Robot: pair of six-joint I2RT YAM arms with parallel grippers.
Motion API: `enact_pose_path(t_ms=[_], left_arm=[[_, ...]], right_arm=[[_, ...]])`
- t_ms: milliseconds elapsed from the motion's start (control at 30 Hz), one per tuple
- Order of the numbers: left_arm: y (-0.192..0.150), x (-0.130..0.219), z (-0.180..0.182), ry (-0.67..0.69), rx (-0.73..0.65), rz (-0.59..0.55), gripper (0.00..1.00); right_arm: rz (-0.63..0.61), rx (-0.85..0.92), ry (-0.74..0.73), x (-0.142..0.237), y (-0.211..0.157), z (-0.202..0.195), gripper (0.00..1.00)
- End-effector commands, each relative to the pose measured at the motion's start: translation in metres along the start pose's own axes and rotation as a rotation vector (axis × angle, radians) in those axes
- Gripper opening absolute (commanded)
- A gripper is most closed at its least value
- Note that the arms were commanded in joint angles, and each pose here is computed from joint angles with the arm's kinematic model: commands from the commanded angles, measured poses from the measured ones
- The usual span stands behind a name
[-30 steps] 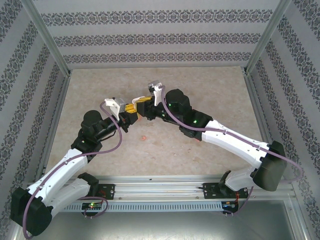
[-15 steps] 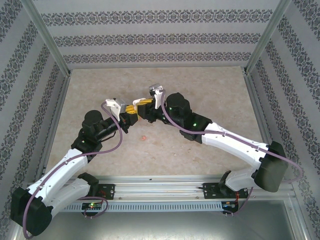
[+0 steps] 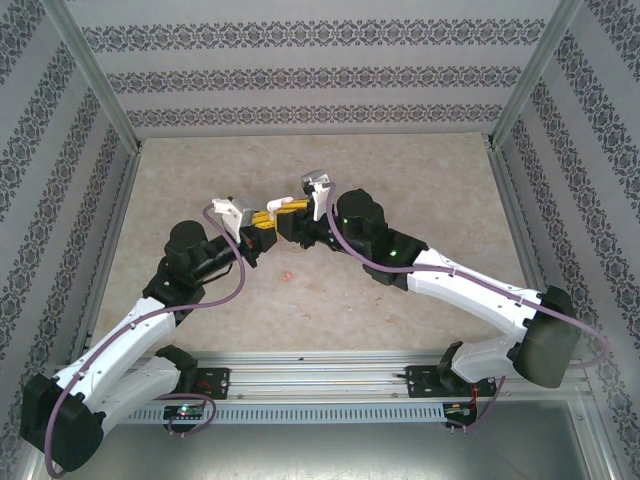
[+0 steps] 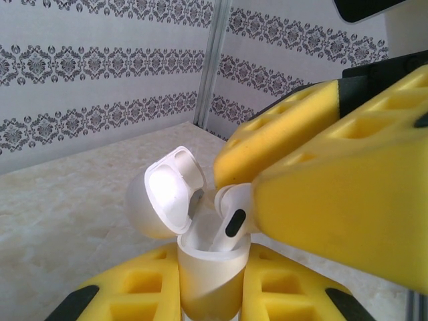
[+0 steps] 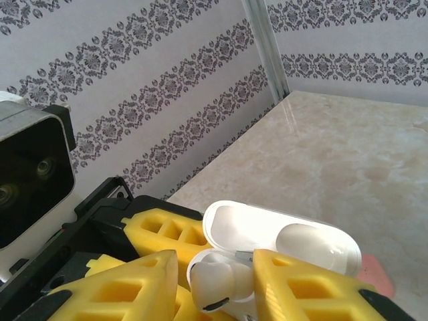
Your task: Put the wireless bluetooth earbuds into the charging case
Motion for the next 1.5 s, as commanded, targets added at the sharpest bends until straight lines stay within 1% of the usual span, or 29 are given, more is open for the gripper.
enact_pose_path(t_ms=[0, 233, 400, 667, 800, 1000, 1100, 1200, 1367, 1467], left_arm=[[0.041, 0.004, -0.001, 0.01, -0.045, -0.136, 0.0], [0.037, 0.003, -0.001, 0.005, -0.037, -0.124, 0.0], [0.034, 0.003, -0.003, -0.003, -0.032, -0.118, 0.0], [0.031, 0.004, -0.004, -0.009, -0.033, -0.109, 0.0], [0.027, 0.005, -0.005, -0.013, -0.039, -0.1, 0.0], [0.016, 0.006, -0.01, -0.042, -0.05, -0.077, 0.0], [0.007, 0.005, -0.013, -0.062, -0.034, -0.057, 0.0], [-0.001, 0.004, -0.015, -0.08, -0.02, -0.043, 0.0], [-0.018, 0.002, -0.015, -0.087, 0.005, -0.011, 0.0], [-0.029, -0.001, -0.014, -0.094, 0.021, 0.016, 0.0]], right_arm=[[0.062, -0.01, -0.023, 0.002, -0.018, -0.005, 0.37], [0.059, -0.03, -0.025, 0.007, -0.002, 0.005, 0.45], [0.062, -0.082, -0.03, 0.011, 0.011, 0.008, 0.5], [0.079, -0.153, 0.043, 0.018, 0.029, 0.021, 0.52], [0.067, -0.156, 0.029, 0.028, 0.041, 0.018, 0.52], [0.09, -0.17, -0.094, 0.045, 0.049, -0.019, 0.52], [0.123, -0.22, -0.166, 0.049, 0.047, -0.047, 0.52], [0.17, -0.316, -0.24, 0.05, 0.039, -0.08, 0.52], [0.286, -0.472, -0.366, 0.045, 0.006, -0.137, 0.52], [0.379, -0.498, -0.436, 0.038, -0.021, -0.164, 0.51]])
Point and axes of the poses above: each hand's point on the last joint's axis, 136 mm out from that joint toward the fingers, its own x axis back along the fingers, its own z axis along the line the jaws close on, y = z × x, the point moved 2 cm from there along x, back along the fingers, and after that the axes turned 9 degrees about -x, right-handed, at the moved point
